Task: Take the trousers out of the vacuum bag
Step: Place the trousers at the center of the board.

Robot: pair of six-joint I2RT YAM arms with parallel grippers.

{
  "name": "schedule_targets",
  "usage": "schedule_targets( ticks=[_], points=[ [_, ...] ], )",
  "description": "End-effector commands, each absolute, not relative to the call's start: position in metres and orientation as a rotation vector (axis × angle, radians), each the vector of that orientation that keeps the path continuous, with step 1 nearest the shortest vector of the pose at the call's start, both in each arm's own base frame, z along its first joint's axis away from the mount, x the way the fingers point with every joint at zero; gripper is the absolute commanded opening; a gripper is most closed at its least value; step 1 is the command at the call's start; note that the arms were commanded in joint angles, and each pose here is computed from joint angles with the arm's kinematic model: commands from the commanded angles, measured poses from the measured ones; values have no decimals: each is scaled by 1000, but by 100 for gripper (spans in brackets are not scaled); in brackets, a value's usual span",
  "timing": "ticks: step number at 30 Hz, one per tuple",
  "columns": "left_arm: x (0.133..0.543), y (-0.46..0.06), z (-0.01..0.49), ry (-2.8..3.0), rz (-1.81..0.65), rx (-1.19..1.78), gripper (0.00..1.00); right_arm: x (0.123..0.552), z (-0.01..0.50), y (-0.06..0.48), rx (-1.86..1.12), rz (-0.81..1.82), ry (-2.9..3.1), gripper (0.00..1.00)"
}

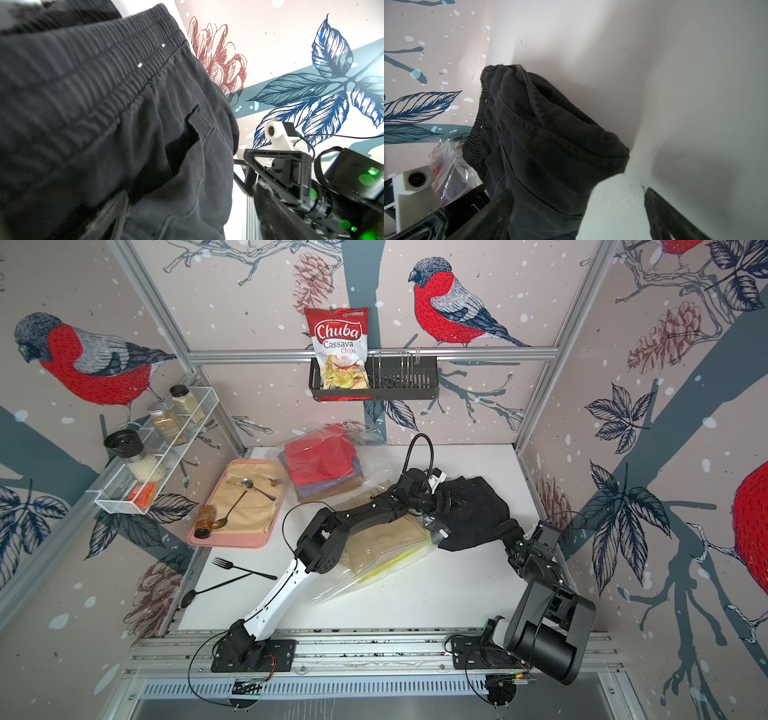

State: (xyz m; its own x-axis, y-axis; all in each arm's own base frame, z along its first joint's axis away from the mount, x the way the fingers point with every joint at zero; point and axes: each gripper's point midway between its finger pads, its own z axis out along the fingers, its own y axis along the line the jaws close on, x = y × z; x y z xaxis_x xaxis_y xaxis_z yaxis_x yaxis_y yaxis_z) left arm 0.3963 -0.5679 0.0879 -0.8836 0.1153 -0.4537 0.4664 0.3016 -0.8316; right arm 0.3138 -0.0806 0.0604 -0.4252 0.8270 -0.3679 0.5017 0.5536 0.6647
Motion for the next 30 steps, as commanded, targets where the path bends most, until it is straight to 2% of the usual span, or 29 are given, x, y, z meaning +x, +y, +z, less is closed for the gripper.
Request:
schedule_targets(
  ticks=[1, 12, 19, 27, 30],
  points=[
    [397, -557, 77, 2311, -1558, 508, 97, 322, 68, -89, 1051, 614, 2040, 99],
    [392, -557, 72, 2313, -1582, 537, 97, 338, 73, -93, 1013, 699, 1981, 100],
    [389, -558, 72, 2293, -1619, 546, 97, 344, 84, -79, 946, 892, 1931, 99],
    [387, -556, 70, 2293, -1632, 556, 97, 338, 66, -71, 1013, 998, 1955, 100],
    [389, -556, 71, 2288, -1631, 554, 97, 332, 57, -77, 1076, 954, 1979, 100]
  ],
)
